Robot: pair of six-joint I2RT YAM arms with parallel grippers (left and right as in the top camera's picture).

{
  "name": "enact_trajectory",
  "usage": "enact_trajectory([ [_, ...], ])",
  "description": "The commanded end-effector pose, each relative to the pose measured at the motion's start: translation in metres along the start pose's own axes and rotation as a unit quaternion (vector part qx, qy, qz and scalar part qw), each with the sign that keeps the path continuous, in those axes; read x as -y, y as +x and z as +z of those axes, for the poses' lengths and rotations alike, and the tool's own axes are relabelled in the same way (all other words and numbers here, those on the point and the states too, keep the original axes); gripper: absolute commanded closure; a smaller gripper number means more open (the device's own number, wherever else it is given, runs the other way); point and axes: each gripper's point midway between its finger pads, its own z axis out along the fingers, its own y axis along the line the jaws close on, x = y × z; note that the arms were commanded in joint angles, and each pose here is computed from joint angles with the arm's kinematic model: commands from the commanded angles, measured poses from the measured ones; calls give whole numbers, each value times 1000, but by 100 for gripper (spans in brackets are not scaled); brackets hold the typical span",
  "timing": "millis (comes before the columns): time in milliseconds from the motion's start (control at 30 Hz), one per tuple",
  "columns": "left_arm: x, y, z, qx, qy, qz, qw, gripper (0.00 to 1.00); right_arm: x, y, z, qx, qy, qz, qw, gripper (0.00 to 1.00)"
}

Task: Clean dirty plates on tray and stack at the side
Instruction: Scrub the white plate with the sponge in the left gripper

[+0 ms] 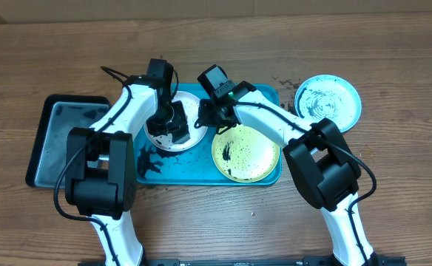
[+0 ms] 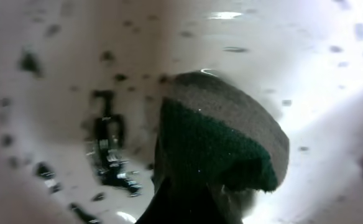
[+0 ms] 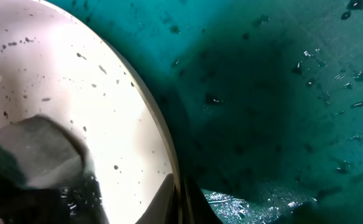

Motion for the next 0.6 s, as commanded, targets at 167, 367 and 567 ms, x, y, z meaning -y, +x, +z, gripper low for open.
enact_trajectory([
  [167, -70, -19, -17, 22, -145, -37, 989, 96, 46, -16, 1, 38, 94, 16, 995, 96],
  [367, -30, -37, -29, 28, -40, -2, 999, 96, 46, -15, 1, 37, 94, 16, 995, 96],
  [567, 46, -35, -31, 20, 163, 69, 984, 96, 45, -16, 2, 40, 92, 16, 995, 96],
])
